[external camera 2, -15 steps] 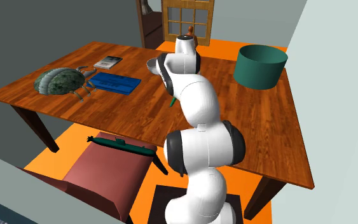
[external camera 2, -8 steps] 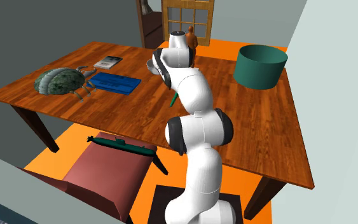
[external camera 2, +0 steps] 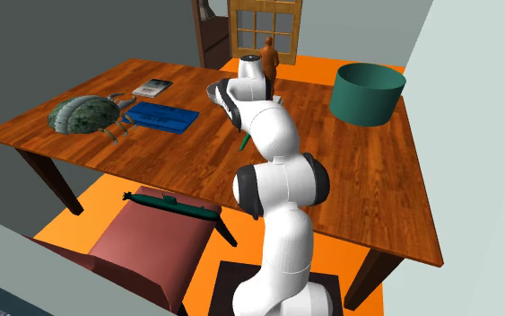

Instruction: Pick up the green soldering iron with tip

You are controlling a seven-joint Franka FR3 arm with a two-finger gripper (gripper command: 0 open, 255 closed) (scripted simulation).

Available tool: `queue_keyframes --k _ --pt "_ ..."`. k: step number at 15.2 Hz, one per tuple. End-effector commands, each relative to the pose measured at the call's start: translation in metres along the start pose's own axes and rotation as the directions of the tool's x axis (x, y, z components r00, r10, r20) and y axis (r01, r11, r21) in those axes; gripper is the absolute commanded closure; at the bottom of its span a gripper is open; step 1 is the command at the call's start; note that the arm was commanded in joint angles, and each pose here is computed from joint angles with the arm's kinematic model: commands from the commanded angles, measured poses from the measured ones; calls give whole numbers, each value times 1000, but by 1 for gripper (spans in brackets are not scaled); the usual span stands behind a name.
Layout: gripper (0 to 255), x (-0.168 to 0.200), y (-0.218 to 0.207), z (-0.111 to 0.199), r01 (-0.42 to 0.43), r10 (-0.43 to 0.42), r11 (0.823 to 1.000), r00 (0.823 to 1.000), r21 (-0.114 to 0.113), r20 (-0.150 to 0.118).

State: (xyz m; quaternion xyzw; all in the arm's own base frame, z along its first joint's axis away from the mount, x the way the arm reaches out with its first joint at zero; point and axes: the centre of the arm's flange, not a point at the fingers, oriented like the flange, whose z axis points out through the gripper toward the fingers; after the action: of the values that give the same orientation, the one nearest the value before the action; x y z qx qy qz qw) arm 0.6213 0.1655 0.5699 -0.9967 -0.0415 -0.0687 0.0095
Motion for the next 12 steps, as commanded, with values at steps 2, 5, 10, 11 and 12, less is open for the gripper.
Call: queue_keyframes --k 2,5,10,11,12 --pt "255 0 0 1 0 0 1000 1000 0 -1" --pt "255 0 0 1 0 0 1000 1000 0 -1" --pt "255 0 0 1 0 0 1000 1000 0 -1" --pt "255 1 0 -4 0 0 1000 1000 0 -1" --pt "255 1 0 -9 0 0 1000 1000 0 -1"
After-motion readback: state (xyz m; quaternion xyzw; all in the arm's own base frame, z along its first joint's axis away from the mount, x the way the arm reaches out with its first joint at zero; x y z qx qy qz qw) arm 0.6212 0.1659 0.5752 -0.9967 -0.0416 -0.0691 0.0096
